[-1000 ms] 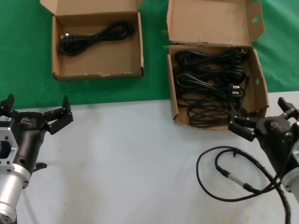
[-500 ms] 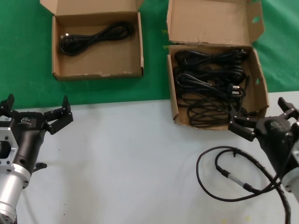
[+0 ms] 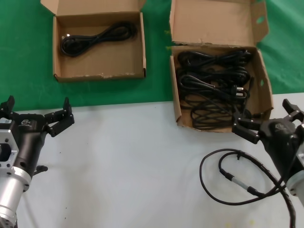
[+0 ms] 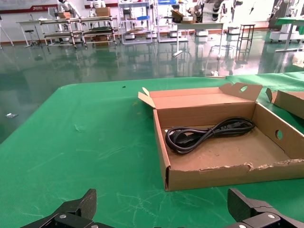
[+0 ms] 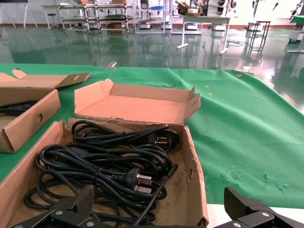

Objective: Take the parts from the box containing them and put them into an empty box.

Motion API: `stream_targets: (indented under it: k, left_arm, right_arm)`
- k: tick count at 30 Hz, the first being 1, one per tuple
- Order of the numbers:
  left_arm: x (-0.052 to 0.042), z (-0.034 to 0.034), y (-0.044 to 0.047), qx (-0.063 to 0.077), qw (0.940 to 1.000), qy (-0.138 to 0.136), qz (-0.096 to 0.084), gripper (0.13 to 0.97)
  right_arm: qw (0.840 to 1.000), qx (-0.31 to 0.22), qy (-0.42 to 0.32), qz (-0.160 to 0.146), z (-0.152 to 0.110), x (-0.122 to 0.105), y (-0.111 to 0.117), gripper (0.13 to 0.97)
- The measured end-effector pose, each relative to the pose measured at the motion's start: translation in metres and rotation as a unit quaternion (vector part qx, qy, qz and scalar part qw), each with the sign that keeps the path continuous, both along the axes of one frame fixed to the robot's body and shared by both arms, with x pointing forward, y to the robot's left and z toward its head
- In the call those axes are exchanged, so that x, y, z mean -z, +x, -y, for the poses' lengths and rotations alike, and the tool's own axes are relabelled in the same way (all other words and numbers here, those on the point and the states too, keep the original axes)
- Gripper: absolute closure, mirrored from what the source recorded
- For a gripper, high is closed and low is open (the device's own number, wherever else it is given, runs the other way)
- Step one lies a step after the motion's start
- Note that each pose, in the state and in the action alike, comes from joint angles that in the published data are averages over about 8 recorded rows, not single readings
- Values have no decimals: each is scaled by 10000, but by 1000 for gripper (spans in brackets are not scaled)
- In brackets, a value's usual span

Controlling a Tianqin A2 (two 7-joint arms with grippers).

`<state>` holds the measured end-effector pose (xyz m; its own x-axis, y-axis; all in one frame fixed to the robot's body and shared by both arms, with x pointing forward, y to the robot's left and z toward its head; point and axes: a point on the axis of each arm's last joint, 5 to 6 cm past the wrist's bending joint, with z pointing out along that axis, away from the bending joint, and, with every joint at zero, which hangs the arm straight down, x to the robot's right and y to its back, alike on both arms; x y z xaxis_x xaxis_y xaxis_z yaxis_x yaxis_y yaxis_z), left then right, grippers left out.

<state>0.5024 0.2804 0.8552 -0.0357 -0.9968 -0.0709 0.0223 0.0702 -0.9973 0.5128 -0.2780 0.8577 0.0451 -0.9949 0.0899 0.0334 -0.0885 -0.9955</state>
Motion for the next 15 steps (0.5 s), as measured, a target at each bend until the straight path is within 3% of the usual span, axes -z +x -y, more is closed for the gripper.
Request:
stream_targets:
  k: [15]
  left_arm:
    - [0, 0, 0, 0, 10000, 0, 0, 132]
  right_arm:
    - [10000, 0, 0, 0, 0, 0, 0, 130]
